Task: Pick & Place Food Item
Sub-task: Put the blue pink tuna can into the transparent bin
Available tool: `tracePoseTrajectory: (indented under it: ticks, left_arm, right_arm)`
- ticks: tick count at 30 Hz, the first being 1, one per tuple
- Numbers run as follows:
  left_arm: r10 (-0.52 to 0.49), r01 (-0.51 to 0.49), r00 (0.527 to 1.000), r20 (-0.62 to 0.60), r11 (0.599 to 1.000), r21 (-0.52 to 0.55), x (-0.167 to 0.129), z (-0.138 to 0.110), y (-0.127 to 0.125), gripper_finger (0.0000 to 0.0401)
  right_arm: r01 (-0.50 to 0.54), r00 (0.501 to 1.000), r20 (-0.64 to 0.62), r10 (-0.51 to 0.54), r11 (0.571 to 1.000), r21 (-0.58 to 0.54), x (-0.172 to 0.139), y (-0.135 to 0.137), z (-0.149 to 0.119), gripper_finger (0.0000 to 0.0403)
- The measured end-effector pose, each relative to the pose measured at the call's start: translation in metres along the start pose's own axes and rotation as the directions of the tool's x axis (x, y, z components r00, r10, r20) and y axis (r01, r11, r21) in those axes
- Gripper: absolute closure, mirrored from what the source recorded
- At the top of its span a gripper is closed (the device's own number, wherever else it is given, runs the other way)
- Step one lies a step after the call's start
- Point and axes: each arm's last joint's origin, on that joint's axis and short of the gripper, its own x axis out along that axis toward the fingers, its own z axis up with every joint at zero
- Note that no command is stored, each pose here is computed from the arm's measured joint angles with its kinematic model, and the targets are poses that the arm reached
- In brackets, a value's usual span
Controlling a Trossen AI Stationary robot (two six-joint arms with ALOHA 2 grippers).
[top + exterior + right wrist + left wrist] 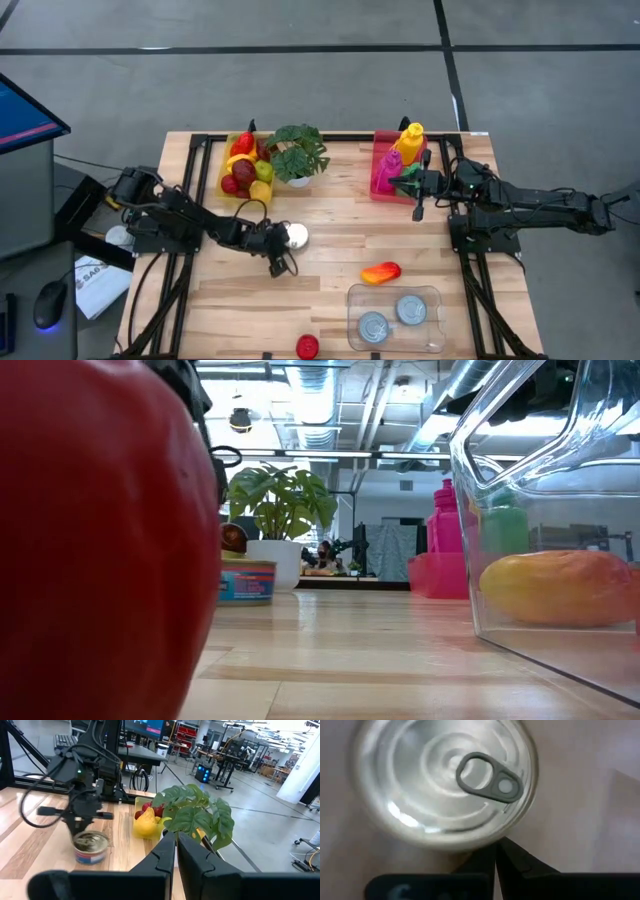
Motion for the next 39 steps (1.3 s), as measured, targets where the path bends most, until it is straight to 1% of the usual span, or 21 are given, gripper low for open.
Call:
tracePoseTrajectory:
  ticks: [4, 6, 11, 16, 20, 22, 26, 30, 32, 35, 39]
  left_arm:
    - [0.047, -0.047, 0.997, 0.066, 0.999, 0.002, 0.001, 0.005, 0.002, 0.0401]
    - [0.056, -0.056, 0.996, 0.066, 0.998, 0.002, 0.001, 0.005, 0.003, 0.0401]
    - [-0.009, 0.009, 1.000, 0.020, 1.000, 0.004, 0.001, 0.003, 0.001, 0.0401]
    - [-0.005, 0.005, 1.000, 0.025, 1.000, -0.003, -0.001, 0.005, 0.002, 0.0401]
    - [-0.026, 0.028, 0.998, 0.065, 0.999, -0.033, -0.014, 0.011, 0.001, 0.0401]
    - [-0.037, 0.042, 0.993, 0.110, 0.998, -0.044, -0.024, 0.017, 0.001, 0.0401]
    - [0.020, -0.002, 0.973, 0.232, 0.997, -0.077, -0.043, 0.027, 0.003, 0.0401]
    - [0.122, -0.081, 0.945, 0.305, 0.986, -0.143, -0.048, 0.030, 0.007, 0.0401]
    - [0.156, -0.108, 0.936, 0.315, 0.980, -0.167, -0.048, 0.030, 0.008, 0.0401]
    - [0.181, -0.138, 0.938, 0.294, 0.977, -0.162, -0.044, 0.027, 0.009, 0.0401]
    - [0.189, -0.141, 0.941, 0.282, 0.973, -0.182, -0.040, 0.025, 0.009, 0.0401]
  right_arm:
    - [0.000, 1.000, 0.000, 0.000, 1.000, 0.000, 0.000, 0.000, 0.000, 0.0388]
    - [0.000, 1.000, 0.001, 0.000, 1.000, 0.000, 0.000, 0.000, 0.000, 0.0388]
    - [0.000, 1.000, 0.000, 0.000, 1.000, 0.000, 0.000, 0.000, 0.000, 0.0388]
    - [0.000, 1.000, 0.001, 0.000, 1.000, 0.000, 0.000, 0.000, 0.000, 0.0388]
    - [0.000, 1.000, 0.001, 0.000, 1.000, 0.000, 0.000, 0.000, 0.000, 0.0388]
    - [0.000, 1.000, 0.000, 0.000, 1.000, 0.000, 0.000, 0.000, 0.000, 0.0388]
    - [0.000, 1.000, 0.002, 0.000, 1.000, 0.000, 0.000, 0.000, 0.000, 0.0388]
    - [0.001, 1.000, 0.004, -0.001, 1.000, 0.000, 0.000, 0.000, 0.000, 0.0388]
    - [0.001, 1.000, 0.004, -0.001, 1.000, 0.000, 0.000, 0.000, 0.000, 0.0388]
    - [0.001, 1.000, 0.004, -0.001, 1.000, 0.000, 0.000, 0.000, 0.000, 0.0388]
    - [0.001, 1.000, 0.004, -0.001, 1.000, 0.000, 0.000, 0.000, 0.000, 0.0388]
